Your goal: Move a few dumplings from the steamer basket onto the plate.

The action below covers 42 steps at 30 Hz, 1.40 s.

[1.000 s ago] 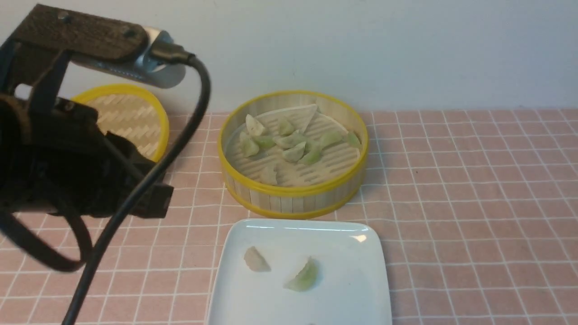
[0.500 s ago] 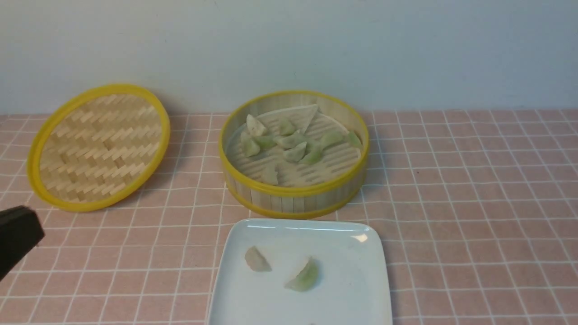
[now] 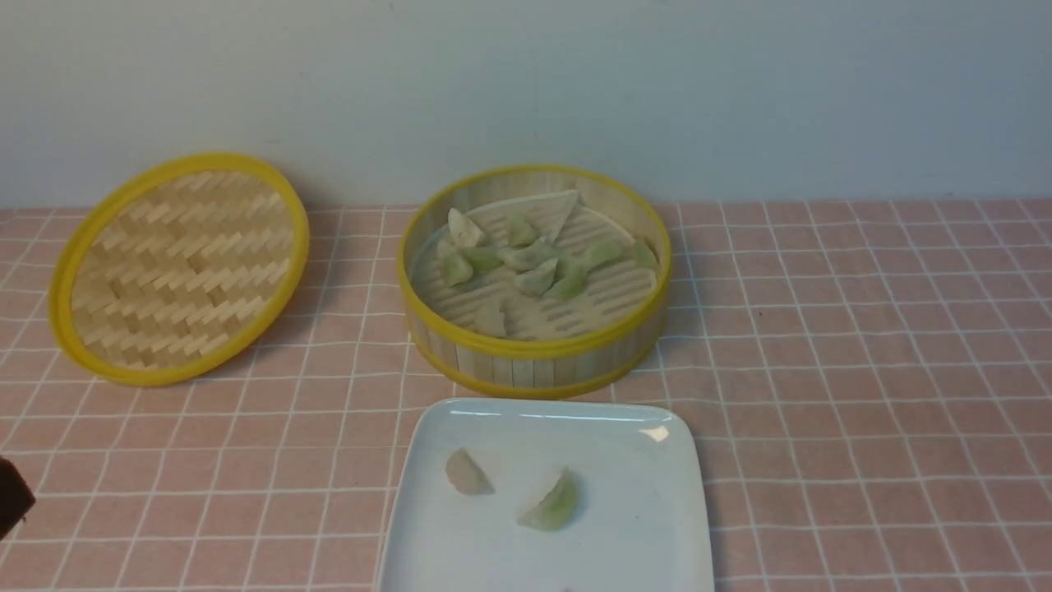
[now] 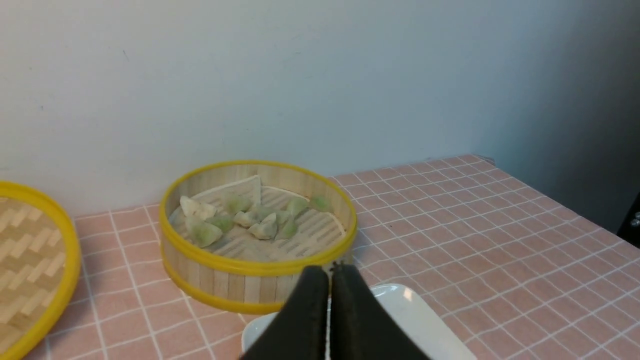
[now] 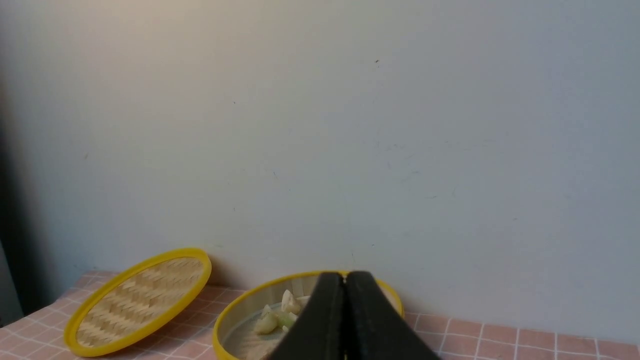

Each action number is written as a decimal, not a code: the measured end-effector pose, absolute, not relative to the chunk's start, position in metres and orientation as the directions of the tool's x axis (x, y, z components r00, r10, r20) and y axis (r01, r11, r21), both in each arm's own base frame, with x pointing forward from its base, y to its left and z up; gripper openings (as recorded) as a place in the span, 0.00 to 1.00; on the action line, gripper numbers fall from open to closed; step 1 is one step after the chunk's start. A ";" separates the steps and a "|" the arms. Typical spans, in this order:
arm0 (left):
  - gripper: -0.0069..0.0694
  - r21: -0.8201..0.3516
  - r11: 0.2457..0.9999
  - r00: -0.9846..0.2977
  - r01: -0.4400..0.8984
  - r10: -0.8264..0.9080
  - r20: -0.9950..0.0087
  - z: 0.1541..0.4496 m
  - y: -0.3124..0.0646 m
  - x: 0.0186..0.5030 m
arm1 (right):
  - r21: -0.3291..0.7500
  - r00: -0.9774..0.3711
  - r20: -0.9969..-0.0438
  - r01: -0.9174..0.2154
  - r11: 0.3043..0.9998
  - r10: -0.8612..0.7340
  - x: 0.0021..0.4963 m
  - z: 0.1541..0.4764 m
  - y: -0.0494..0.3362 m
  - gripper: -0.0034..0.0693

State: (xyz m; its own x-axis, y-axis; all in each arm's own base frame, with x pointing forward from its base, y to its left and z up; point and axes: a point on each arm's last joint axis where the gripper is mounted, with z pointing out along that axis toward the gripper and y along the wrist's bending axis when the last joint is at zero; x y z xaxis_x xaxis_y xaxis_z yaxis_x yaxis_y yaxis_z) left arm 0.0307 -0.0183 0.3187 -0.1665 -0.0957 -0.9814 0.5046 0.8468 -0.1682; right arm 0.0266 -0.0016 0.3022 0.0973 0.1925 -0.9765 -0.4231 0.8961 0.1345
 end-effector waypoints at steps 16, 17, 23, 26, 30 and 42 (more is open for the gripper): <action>0.08 -0.009 0.997 -0.271 0.070 0.010 -0.963 0.183 -0.004 0.052 | 0.133 0.099 -0.977 -0.422 0.897 0.191 0.027 0.302 -0.002 0.03; 0.08 -0.009 0.998 -0.279 0.064 0.009 -0.960 0.180 -0.004 0.052 | 0.133 0.099 -0.977 -0.422 0.897 0.191 0.027 0.302 -0.002 0.03; 0.08 -0.003 0.999 -0.309 0.050 0.012 -0.951 0.170 -0.003 0.052 | 0.134 0.099 -0.976 -0.422 0.897 0.193 0.026 0.302 -0.002 0.03; 0.08 -0.003 0.999 -0.309 0.050 0.012 -0.951 0.170 -0.003 0.052 | 0.134 0.099 -0.976 -0.422 0.897 0.193 0.026 0.302 -0.002 0.03; 0.08 -0.003 0.999 -0.310 0.049 0.013 -0.951 0.170 -0.003 0.052 | 0.134 0.099 -0.976 -0.422 0.897 0.193 0.026 0.302 -0.002 0.03; 0.08 -0.003 0.999 -0.310 0.049 0.013 -0.951 0.170 -0.003 0.052 | 0.134 0.099 -0.976 -0.422 0.897 0.193 0.026 0.302 -0.002 0.03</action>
State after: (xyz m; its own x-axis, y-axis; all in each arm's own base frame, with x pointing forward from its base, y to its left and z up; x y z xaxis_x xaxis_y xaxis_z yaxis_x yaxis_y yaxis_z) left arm 0.0523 -0.0029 0.1700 -0.3102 0.0129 -0.9506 0.0494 0.9988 -0.0025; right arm 0.0265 -0.0018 0.3023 0.0989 0.1926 -0.9763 -0.4222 0.8965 0.1341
